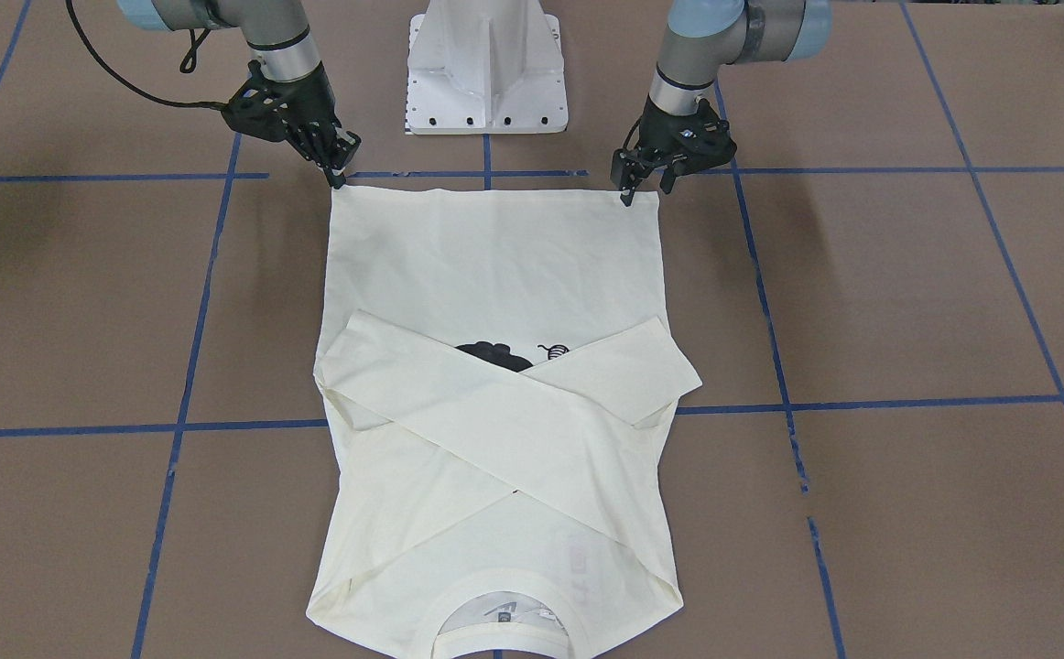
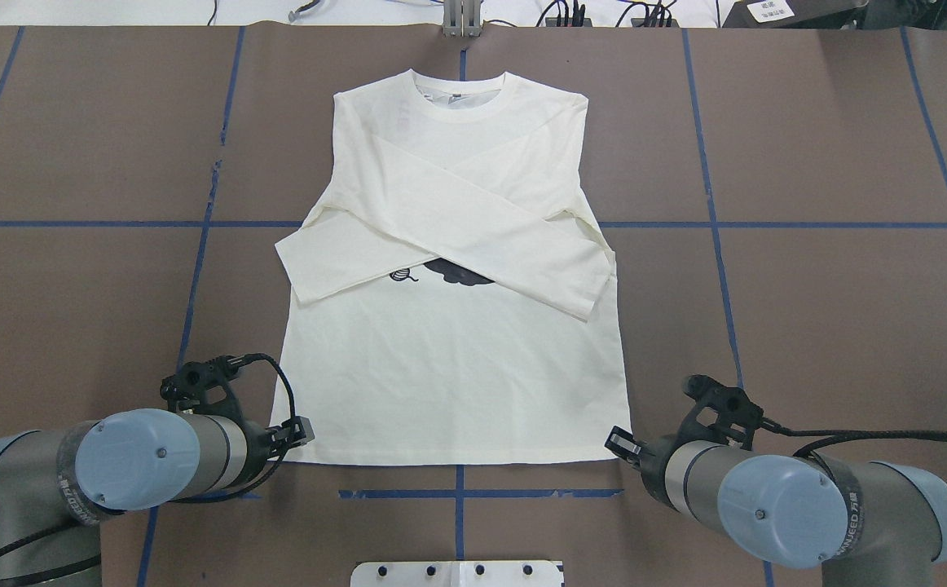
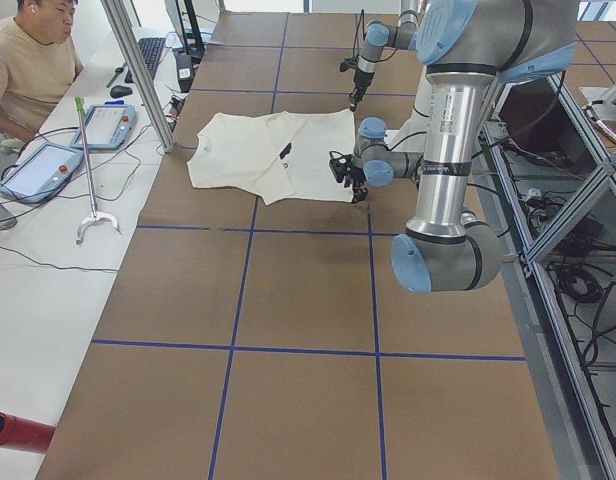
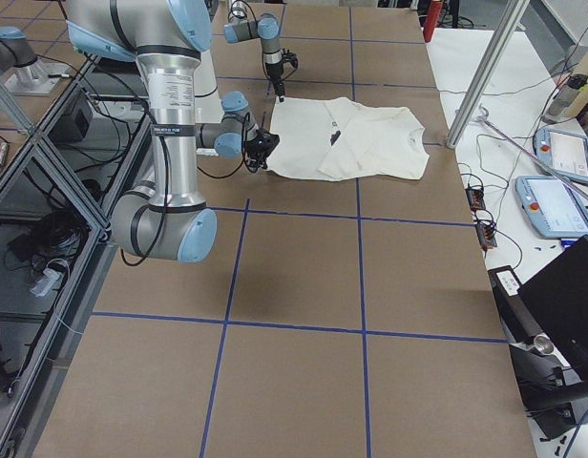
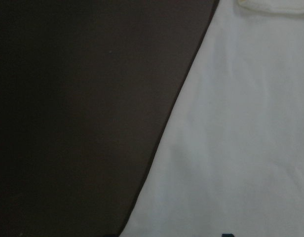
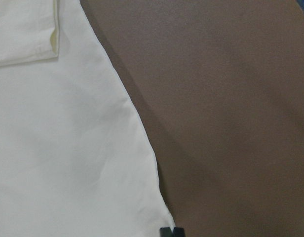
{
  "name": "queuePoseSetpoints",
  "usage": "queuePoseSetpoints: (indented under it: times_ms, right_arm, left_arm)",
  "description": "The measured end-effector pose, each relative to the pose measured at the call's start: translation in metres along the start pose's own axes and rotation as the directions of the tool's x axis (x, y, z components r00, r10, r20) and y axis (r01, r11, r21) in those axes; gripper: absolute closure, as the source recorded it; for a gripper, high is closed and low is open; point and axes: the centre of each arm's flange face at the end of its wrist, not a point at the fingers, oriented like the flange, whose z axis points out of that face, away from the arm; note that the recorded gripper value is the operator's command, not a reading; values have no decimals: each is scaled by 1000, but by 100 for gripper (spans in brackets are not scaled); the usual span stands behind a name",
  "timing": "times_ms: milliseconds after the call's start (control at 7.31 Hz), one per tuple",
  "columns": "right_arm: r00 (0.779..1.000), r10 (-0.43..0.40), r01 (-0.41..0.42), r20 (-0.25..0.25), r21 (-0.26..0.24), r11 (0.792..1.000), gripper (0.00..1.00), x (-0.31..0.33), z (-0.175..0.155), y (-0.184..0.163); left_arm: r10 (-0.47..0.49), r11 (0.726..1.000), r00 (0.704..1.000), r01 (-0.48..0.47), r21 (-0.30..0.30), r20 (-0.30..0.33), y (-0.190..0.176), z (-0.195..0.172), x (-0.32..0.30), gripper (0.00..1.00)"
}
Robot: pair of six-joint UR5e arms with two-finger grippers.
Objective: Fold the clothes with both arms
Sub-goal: 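Move both grippers to the hem corners nearest the robot and grasp, then lift the hem with both grippers and fold it toward the collar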
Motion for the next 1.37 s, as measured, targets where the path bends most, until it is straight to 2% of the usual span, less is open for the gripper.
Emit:
queuePoseSetpoints:
  times_ms: [274,411,547,1095,1368]
  right_arm:
    - [1000,0,0,-1,3,1000,100,1,1,-1]
    - [1000,0,0,-1,5,1000,100,1,1,-1]
    - [1000,0,0,-2,6,1000,100,1,1,-1]
    - [1000,1,-1,-1,9,1000,100,2,1,-1]
    - [1000,-5,5,15,-10,1000,100,9,-23,-1]
  left_arm:
    - [-2,1000,1000,2,-3,22,5,3,-3,48]
    - [-6,1000,1000,6,-4,28,7,4,-4,79]
    - [-13,1000,999,13,-4,31,7,5,-5,100]
    - [-37,999,999,37,-5,24,8,-1,-4,100]
    - [-49,998,999,48,-26,-6,18,-40,1,100]
